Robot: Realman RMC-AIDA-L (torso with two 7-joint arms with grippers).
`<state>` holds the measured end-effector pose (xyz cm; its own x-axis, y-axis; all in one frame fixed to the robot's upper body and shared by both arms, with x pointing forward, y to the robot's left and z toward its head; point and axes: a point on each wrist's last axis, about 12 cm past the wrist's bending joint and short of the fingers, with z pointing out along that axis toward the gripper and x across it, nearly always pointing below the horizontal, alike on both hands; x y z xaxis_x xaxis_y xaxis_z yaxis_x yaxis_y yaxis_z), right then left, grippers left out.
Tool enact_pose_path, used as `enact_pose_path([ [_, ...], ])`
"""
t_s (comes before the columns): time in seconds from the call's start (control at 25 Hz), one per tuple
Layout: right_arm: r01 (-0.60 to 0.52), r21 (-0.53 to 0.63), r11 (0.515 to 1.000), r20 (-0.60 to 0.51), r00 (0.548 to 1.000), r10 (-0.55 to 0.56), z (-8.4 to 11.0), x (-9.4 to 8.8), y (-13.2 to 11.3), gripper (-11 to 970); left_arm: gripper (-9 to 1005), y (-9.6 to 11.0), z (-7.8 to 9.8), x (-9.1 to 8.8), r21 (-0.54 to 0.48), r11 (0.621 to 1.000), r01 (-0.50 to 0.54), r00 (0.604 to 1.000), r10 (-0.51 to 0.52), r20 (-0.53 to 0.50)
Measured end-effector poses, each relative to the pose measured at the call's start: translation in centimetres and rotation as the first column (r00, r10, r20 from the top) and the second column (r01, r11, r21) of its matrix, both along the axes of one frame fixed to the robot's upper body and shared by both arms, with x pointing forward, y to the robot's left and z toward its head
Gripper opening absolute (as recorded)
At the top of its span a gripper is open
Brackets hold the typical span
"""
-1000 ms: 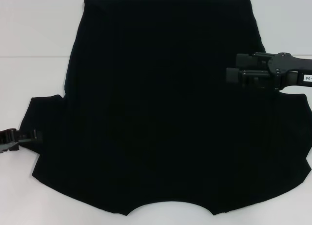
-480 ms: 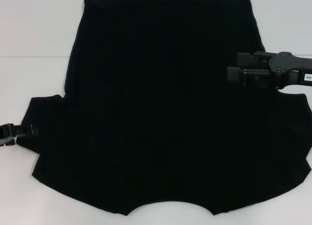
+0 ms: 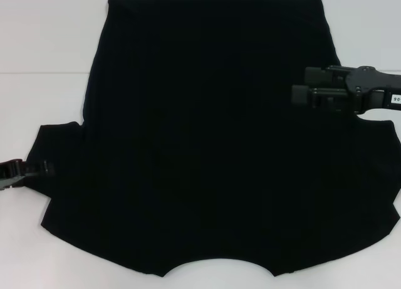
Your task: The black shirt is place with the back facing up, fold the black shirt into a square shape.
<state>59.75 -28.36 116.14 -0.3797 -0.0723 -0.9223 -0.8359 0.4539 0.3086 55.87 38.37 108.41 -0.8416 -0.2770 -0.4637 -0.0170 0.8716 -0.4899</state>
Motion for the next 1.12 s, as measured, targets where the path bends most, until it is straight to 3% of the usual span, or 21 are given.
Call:
enact_pose_path([
  [0.56,0.004,0.002,1.0,0.003,1.0,-0.004,0.05,0.02,-0.09,837,884,-0.46,0.08,0.29,-0.005,1.0,0.021,1.0,-0.021,0.003],
  [1.12,0.012,0.011,1.0,0.009,1.0,-0.012,0.14,0.03,-0.24,837,884,0.36,0.54,0.54,0.032,0.999,-0.008,1.0,0.008,0.024],
])
